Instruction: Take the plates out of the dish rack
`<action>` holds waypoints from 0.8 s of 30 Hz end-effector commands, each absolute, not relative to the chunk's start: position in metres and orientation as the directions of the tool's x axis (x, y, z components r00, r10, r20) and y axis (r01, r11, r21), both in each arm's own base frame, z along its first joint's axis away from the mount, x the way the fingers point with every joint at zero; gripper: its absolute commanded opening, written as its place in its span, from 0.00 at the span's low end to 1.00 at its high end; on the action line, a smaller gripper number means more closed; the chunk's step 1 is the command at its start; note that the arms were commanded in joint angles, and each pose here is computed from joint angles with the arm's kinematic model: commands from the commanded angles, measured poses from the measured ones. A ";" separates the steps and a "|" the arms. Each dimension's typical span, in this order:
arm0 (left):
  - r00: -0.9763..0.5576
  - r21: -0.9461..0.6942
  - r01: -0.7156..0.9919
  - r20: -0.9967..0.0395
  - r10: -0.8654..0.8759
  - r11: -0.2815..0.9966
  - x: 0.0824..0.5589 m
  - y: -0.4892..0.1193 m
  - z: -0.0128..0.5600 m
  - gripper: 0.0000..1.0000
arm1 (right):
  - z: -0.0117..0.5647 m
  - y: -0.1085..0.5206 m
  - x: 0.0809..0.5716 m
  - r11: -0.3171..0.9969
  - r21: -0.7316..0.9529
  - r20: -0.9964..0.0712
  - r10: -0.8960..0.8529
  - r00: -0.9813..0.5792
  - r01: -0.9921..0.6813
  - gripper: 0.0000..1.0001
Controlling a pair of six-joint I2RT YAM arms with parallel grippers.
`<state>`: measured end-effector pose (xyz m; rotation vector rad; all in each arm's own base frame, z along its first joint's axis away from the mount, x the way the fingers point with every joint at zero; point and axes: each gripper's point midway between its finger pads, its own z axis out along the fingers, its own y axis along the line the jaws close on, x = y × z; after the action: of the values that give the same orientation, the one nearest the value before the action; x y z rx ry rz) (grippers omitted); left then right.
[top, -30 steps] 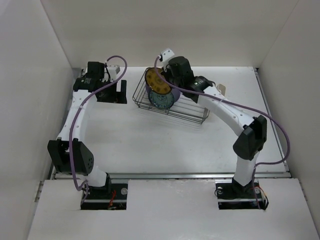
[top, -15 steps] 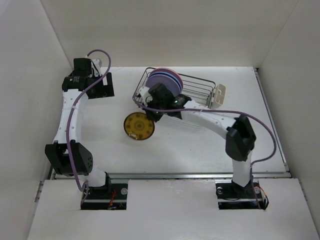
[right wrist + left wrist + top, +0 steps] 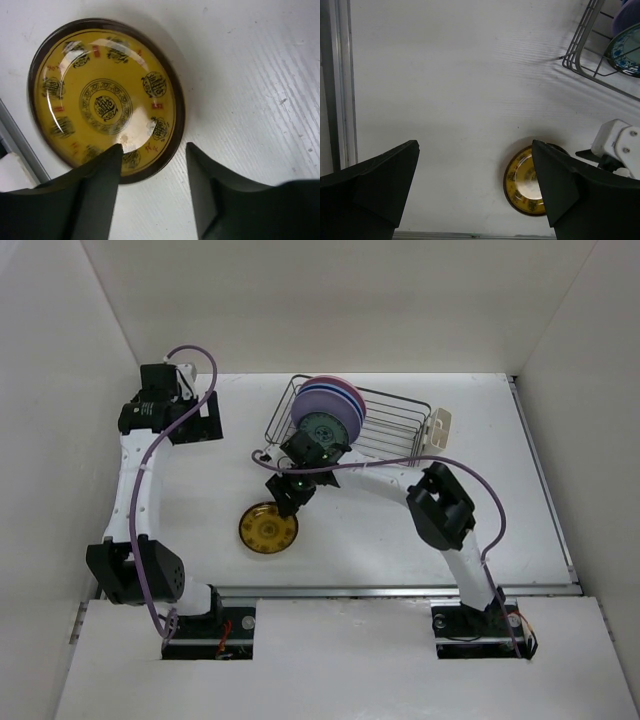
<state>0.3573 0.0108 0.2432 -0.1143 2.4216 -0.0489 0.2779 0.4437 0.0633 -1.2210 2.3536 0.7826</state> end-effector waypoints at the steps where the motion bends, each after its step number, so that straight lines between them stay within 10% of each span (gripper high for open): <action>1: -0.742 -0.038 -0.063 -0.666 -0.073 0.997 0.350 0.015 0.247 0.94 | 0.104 0.453 0.293 0.464 0.262 -0.642 -0.570 -0.512 -0.846 0.62; 11: -0.778 0.013 -0.022 -0.628 -0.009 1.000 0.348 0.020 0.237 0.94 | 0.249 0.377 0.395 0.754 0.071 -0.852 -0.295 -0.433 -0.653 0.71; 24: -0.812 -0.028 0.035 -0.584 0.012 0.999 0.342 0.009 0.219 0.94 | 0.191 0.297 0.499 0.924 -0.048 -0.793 -0.266 -0.548 -0.380 0.63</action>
<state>0.3451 0.0087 0.2245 0.0160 2.4954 -0.0486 0.5063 0.2891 0.2074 -0.4325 2.1412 0.1327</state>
